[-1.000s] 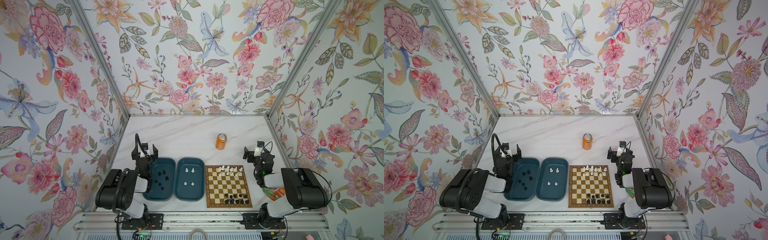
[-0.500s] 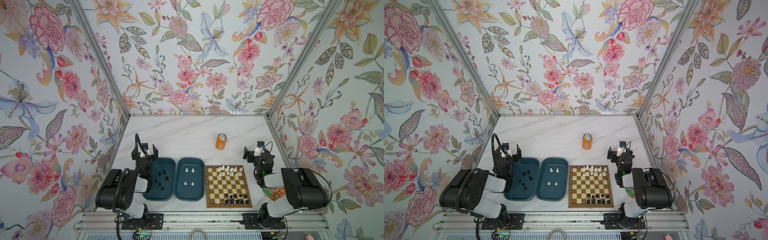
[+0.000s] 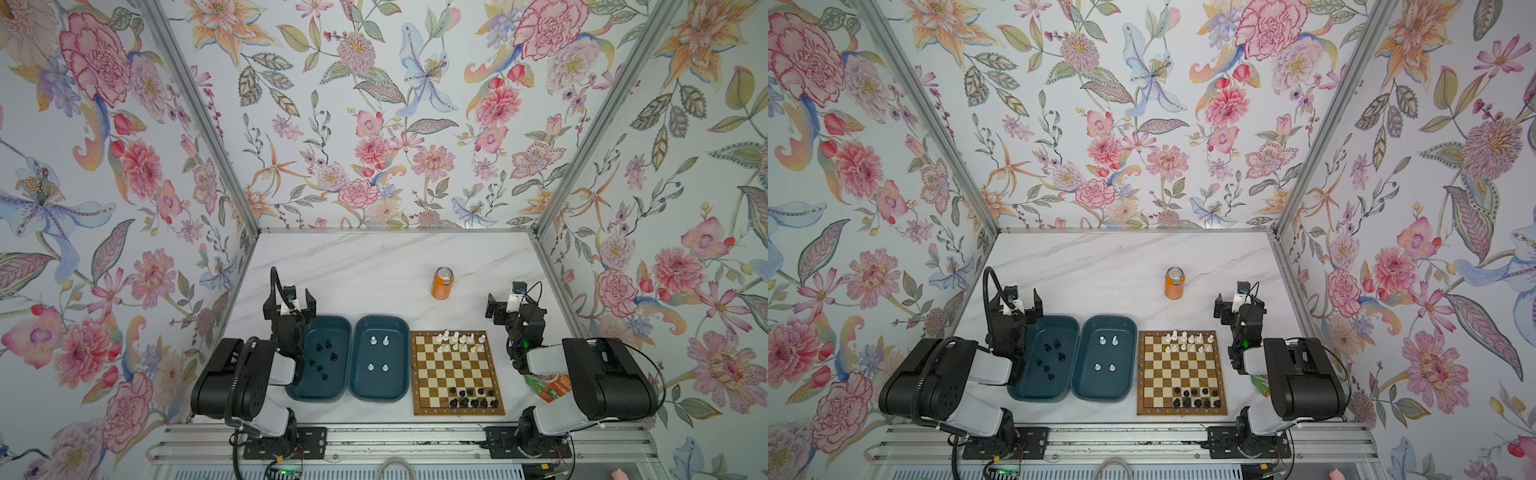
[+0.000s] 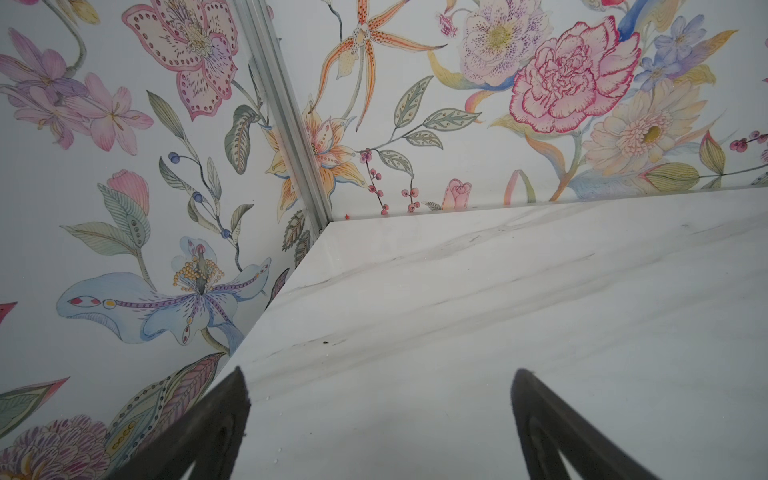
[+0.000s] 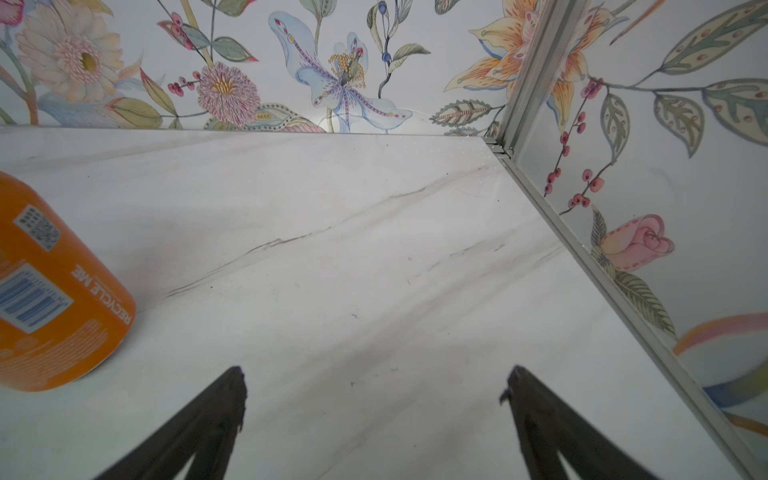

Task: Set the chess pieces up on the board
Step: 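Swing the right arm over the white-piece tray while the left arm rises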

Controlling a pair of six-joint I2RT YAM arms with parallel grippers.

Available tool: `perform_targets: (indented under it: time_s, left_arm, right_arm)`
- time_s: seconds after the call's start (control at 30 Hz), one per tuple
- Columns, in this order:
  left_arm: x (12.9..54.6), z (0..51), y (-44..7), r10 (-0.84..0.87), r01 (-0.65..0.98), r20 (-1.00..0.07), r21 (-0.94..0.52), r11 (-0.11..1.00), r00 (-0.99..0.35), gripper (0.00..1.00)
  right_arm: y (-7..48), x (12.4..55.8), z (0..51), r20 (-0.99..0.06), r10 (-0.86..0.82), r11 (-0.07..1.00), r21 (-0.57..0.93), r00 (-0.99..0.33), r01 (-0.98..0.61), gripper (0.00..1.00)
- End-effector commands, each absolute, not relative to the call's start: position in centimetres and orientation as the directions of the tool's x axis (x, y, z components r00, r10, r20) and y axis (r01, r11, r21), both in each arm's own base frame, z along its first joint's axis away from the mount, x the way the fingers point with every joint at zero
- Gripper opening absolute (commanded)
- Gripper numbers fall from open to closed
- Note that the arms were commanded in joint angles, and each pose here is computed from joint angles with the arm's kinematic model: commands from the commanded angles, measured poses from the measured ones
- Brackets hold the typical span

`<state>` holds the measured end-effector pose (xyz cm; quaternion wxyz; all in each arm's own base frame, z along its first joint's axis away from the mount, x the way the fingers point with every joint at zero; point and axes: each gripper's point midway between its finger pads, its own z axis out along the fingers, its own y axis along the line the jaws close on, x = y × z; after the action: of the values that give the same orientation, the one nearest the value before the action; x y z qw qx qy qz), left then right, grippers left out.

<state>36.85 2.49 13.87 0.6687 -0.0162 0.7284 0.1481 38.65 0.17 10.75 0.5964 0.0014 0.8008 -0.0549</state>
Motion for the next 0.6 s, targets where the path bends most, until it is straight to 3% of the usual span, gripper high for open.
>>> perform_targets:
  time_s: [0.0,0.1,0.2,0.3,0.43,0.57]
  left_arm:
    - [38.3,15.8,2.5,0.175,-0.23,-0.977,0.199,0.953,-0.119,0.99]
    - [39.0,17.6,3.0,0.171,-0.257,-0.974,0.205,0.944,-0.15,0.99]
    - [38.8,21.9,3.1,0.18,-0.288,-0.981,0.192,0.938,-0.068,0.99]
    - [39.0,25.0,3.0,0.17,-0.291,-0.984,0.18,0.94,-0.057,0.99]
    - [39.6,26.3,0.6,0.165,-0.185,-0.976,0.19,0.964,-0.141,0.99]
    - [38.4,26.6,-2.5,0.172,-0.096,-0.963,0.196,0.976,-0.209,0.99]
  right_arm:
    - [-1.3,39.5,14.5,-0.944,-0.066,0.968,-0.139,-0.323,0.209,0.99]
    - [-2.8,39.5,17.0,-0.912,0.078,0.941,-0.067,-0.404,0.333,0.99]
    - [-2.9,39.1,19.1,-0.873,0.138,0.921,-0.061,-0.468,0.386,0.99]
    - [-1.4,38.4,20.3,-0.852,0.104,0.933,-0.096,-0.513,0.347,0.99]
    - [2.0,37.0,21.3,-0.824,0.044,0.965,-0.112,-0.565,0.239,1.0]
    - [5.2,34.9,21.7,-0.774,0.051,0.984,-0.071,-0.632,0.166,0.92]
